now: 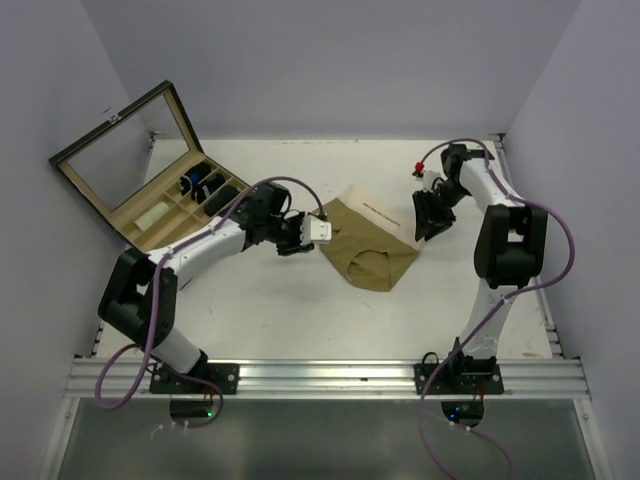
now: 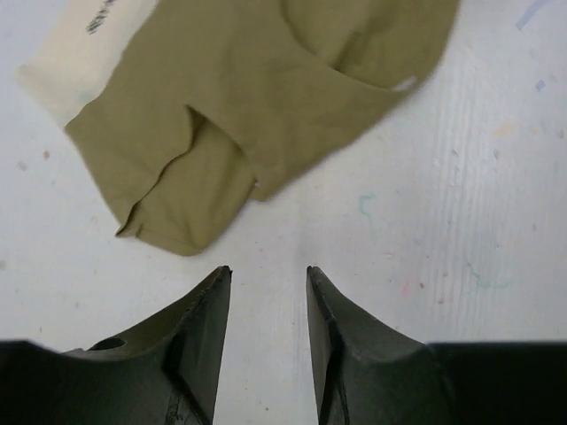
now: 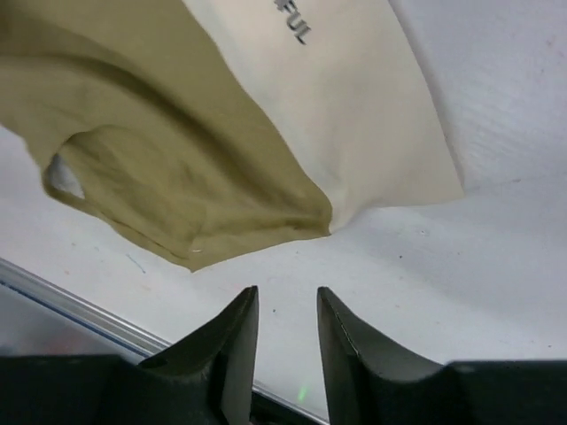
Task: Roll the underwear
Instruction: Flatten the underwear
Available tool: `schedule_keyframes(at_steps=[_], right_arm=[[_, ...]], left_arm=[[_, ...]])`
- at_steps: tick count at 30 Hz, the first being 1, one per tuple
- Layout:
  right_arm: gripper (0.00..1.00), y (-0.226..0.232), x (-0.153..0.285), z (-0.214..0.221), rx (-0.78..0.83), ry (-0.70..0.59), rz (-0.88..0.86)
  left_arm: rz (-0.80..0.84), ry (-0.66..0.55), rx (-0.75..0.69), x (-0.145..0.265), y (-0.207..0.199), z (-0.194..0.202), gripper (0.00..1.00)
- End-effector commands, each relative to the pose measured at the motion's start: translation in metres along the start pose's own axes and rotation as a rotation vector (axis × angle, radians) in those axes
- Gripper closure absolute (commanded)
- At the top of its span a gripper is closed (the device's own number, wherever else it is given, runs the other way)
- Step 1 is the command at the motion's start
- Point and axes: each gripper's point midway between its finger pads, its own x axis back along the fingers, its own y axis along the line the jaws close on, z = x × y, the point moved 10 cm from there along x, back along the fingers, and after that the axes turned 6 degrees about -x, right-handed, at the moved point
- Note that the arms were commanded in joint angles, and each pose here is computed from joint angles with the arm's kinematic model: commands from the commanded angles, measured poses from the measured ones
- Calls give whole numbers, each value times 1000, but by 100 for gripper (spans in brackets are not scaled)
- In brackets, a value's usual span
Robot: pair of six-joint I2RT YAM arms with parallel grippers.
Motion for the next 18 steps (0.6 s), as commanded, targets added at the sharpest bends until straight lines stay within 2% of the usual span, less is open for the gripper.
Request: schedule_keyframes(at_steps=[1,3,5,8,14,18], right_arm=[[66,17,28,-5,39,-101,-105],[75,34,24,-12,74,-99,-119],[83,47,22,-22,92,-123,-137],[87,68,13,-38,116,-152,-155],[93,80,-10,-67,110,-203,-179],[95,82,-31,-77,100,-201,-189]], left_arm=[[161,-131,-338,-19,-21,9,59],[185,-143,-512,-25,-24,14,63],[163,-143,-603,-32,-25,17,68],[111,-148,-724,-42,-20,11,74],[63,-130,-798,-62,-18,7,79],[53,-111,-799,-78,-18,10,77]])
